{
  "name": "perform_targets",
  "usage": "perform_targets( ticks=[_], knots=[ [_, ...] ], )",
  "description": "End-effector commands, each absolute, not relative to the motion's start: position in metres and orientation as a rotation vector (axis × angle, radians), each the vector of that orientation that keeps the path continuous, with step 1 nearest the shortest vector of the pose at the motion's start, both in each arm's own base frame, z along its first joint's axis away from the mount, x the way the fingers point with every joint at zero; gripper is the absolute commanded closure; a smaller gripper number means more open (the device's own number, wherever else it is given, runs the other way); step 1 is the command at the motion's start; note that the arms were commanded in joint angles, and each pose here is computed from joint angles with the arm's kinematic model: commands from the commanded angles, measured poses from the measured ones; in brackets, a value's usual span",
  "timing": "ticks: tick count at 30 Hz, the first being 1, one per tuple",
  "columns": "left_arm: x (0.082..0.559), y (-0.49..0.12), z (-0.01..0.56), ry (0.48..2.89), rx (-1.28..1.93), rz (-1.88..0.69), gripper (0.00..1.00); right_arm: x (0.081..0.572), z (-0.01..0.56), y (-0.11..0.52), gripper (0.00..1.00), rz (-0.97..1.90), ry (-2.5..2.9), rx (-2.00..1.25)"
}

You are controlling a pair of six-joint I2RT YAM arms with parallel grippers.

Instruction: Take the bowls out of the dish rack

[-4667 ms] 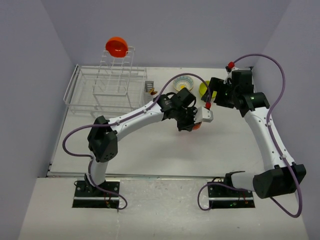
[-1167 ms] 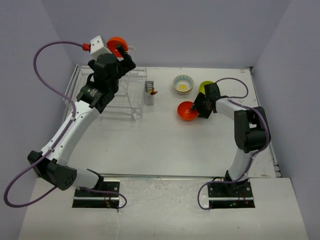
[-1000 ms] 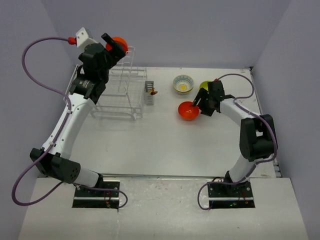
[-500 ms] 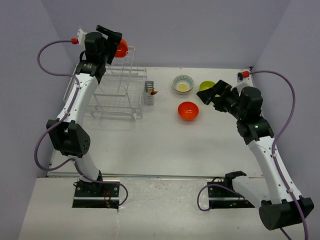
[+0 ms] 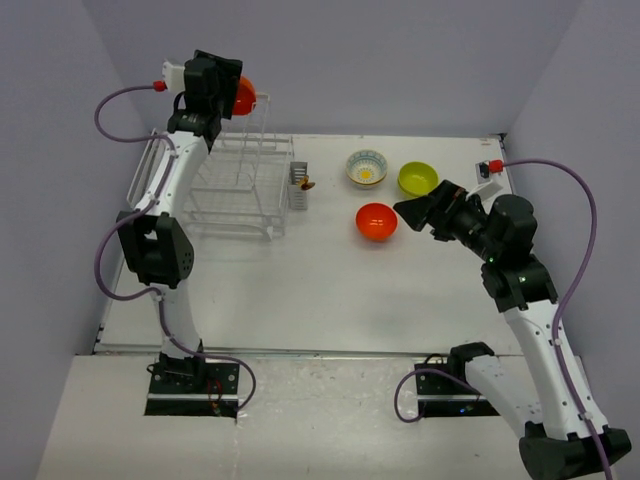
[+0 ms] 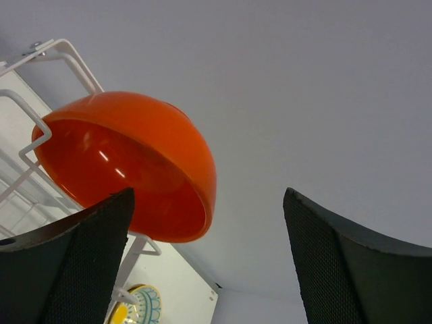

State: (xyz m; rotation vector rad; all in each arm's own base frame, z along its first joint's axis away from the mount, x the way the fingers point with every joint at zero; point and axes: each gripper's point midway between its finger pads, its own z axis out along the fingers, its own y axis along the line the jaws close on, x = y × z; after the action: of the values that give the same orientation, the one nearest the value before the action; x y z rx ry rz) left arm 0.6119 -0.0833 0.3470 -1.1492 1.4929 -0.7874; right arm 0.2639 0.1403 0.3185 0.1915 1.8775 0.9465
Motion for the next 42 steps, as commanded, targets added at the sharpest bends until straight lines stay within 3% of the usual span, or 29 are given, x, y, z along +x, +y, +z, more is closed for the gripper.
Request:
perform_targets(
  ticks=[1,5,6,7,12,14,22,23,37,42],
  knots=[
    [0.623,-0.065,0.358,1.397,-1.213,-0.791,0.10,0.256,0.325,0.142,0.01,0.958,1.868,0.151],
    [0.628,-0.057,0.355,1.357,-1.230,-0.789,0.19,0.255,0.326,0.142,0.01,0.956,1.867,0.141],
    [0.629,-0.056,0.356,1.350,-1.232,-0.794,0.31,0.255,0.327,0.142,0.01,0.954,1.865,0.140],
    [0.631,-0.055,0.353,1.353,-1.233,-0.799,0.36,0.254,0.327,0.141,0.01,0.951,1.861,0.135],
    [0.636,-0.051,0.354,1.338,-1.250,-0.818,0.51,0.254,0.328,0.141,0.01,0.946,1.834,0.122],
    [0.637,-0.051,0.353,1.339,-1.259,-0.831,0.65,0.254,0.327,0.139,0.01,0.935,1.834,0.120],
    [0.641,-0.058,0.349,1.348,-1.272,-0.889,0.92,0.250,0.332,0.138,0.01,0.925,1.821,0.104],
    [0.641,-0.058,0.349,1.347,-1.274,-0.893,1.00,0.249,0.332,0.138,0.01,0.926,1.822,0.103],
    [0.622,-0.068,0.423,1.197,-1.039,-1.043,1.00,0.244,0.343,0.136,0.01,0.921,1.791,0.091],
    [0.616,-0.074,0.423,1.191,-0.979,-1.080,1.00,0.243,0.345,0.135,0.01,0.915,1.783,0.089]
  ],
)
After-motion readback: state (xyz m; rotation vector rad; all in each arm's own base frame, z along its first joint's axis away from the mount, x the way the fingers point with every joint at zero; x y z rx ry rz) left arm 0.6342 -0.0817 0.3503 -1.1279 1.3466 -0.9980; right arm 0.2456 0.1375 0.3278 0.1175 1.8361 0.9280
